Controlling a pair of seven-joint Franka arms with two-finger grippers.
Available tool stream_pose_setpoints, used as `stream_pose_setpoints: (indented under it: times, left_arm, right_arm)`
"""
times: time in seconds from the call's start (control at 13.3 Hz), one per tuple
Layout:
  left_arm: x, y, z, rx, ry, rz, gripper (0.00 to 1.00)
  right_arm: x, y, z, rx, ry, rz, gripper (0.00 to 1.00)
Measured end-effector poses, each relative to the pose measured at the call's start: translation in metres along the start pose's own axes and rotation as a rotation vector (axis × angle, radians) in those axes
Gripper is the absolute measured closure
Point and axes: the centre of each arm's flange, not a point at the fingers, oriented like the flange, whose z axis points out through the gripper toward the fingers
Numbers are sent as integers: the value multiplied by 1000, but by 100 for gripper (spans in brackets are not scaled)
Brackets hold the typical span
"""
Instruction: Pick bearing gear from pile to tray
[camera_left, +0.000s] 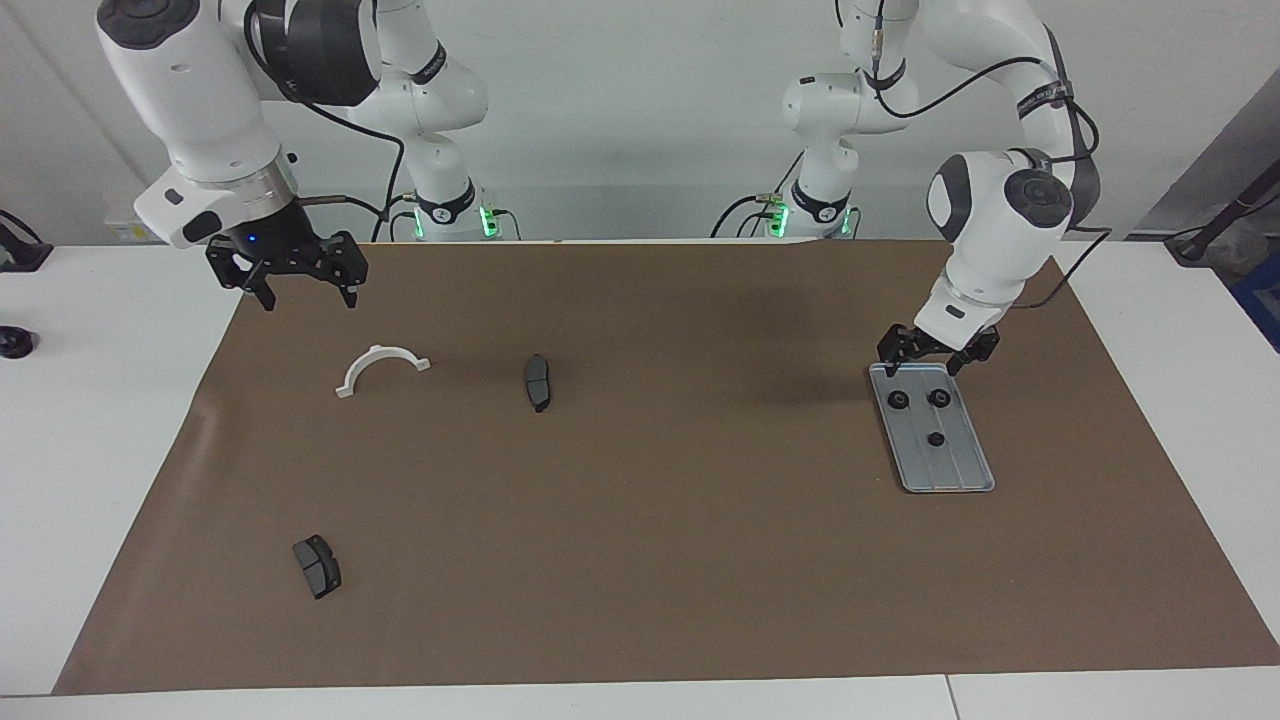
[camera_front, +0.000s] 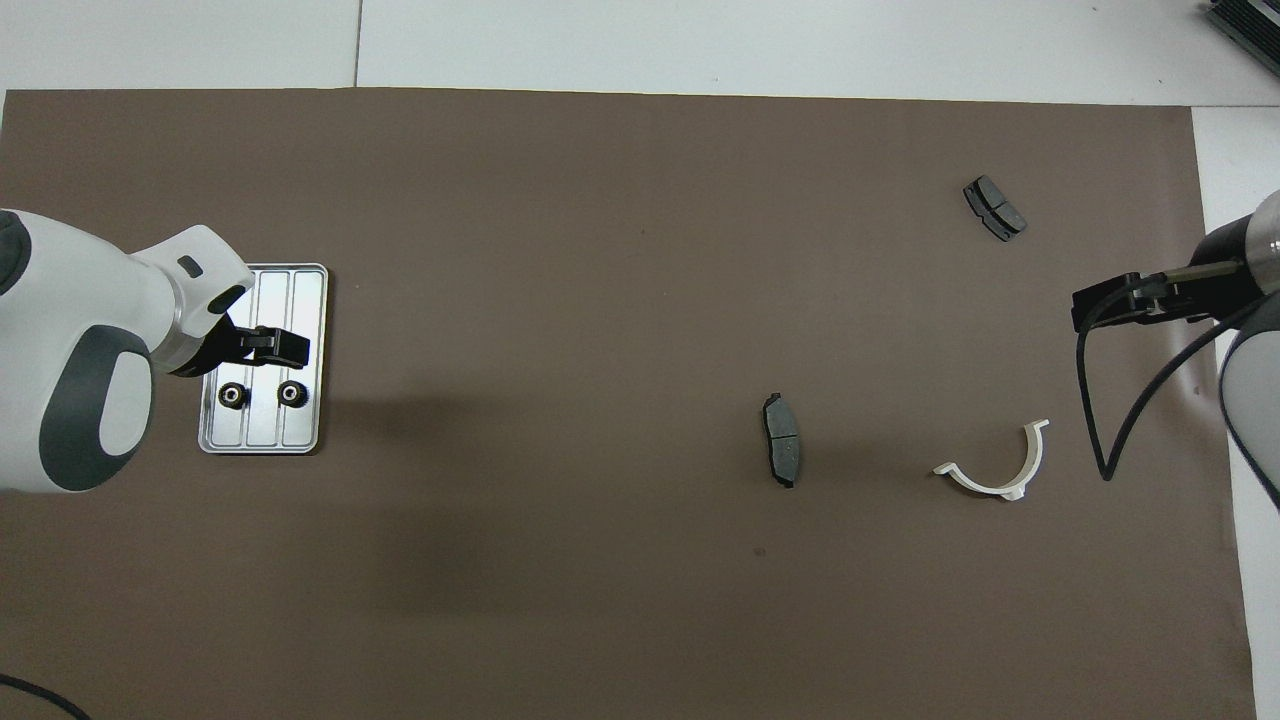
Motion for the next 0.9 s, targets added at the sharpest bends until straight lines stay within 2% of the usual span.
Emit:
stream_pose_setpoints:
  times: [0.23, 0.6, 0.9]
  left_arm:
    - [-8, 7, -46, 3, 11, 13, 0]
    - [-24, -4, -163, -14, 10, -13, 0]
    - [-21, -9, -197, -22, 31, -18, 0]
  right_arm:
    - [0, 0, 0, 0, 0, 0, 0]
    - [0, 0, 0, 0, 0, 0, 0]
    - [0, 0, 0, 0, 0, 0, 0]
